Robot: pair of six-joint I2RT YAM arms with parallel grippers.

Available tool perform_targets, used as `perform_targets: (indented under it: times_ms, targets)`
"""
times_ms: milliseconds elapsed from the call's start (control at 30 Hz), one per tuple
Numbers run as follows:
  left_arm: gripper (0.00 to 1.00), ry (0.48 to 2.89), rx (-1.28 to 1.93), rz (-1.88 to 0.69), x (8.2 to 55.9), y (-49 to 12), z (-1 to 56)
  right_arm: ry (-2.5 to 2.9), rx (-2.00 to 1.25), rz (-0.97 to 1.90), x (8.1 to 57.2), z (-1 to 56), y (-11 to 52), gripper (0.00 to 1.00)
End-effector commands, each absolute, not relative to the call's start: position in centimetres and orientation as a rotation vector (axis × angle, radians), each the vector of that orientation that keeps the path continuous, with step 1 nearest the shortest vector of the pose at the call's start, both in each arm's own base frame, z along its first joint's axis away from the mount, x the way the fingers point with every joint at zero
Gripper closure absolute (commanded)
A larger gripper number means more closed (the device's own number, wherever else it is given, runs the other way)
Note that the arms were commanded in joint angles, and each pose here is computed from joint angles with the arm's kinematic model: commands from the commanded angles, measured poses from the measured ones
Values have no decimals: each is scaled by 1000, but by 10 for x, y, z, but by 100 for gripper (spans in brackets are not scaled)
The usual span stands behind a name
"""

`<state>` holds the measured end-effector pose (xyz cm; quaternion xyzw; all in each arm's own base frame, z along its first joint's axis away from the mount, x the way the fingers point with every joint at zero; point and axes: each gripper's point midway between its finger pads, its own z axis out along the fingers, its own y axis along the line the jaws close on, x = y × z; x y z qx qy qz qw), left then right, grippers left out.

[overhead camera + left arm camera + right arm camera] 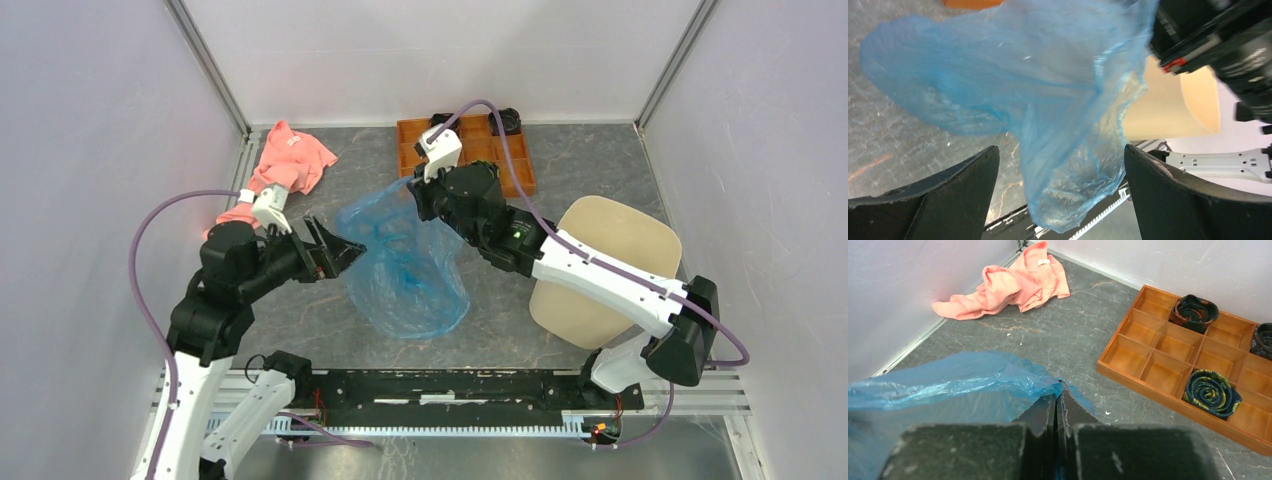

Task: Put the trash bags into the trash bin

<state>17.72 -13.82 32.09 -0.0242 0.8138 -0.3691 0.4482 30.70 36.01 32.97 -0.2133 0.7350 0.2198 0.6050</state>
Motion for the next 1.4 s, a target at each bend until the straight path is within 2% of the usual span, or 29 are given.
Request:
perform_targets:
  times_ms: [0,233,367,567,667,700,733,767,800,833,867,967,1000,1100,1267,1367]
  targets:
    - [0,2034,-106,-945,178,-141,306,1646,-422,542,313,363,358,100]
    - [2,2052,-179,-1139,188,-165,261,1628,-405,556,313,369,353,99]
    - [15,2028,-193,-1163,198,-169,254,1637,-412,552,311,362,350,99]
    - [66,2024,-228,-1022,223,-157,248,1680,-413,509,318,328,335,100]
    - [92,1999,-223,-896,247,-147,267,1687,-420,507,333,326,329,100]
    - [97,1976,-222,-844,258,-143,284,1686,-422,491,339,331,326,100]
    - [98,1951,-209,-799,270,-140,305,1659,-417,471,348,350,322,100]
    - [98,1868,-166,-785,278,-139,357,1636,-407,428,355,372,315,100]
    - [98,1853,-130,-772,285,-141,376,1603,-403,398,357,396,310,99]
    - [98,1783,-81,-789,286,-144,419,1558,-413,383,355,424,305,99]
    - [98,1660,-26,-827,276,-146,476,1505,-417,385,350,451,300,99]
    - [98,1449,75,-929,242,-152,549,1346,-435,500,319,502,291,99]
    - [98,1416,88,-951,235,-152,554,1292,-443,541,304,510,284,99]
    - [98,1423,26,-956,219,-143,521,1185,-461,651,275,493,279,99]
    - [98,1740,-179,-829,228,-123,373,1400,-572,706,278,376,305,99]
    - [98,1861,-230,-779,213,-114,318,1540,-737,809,263,315,333,99]
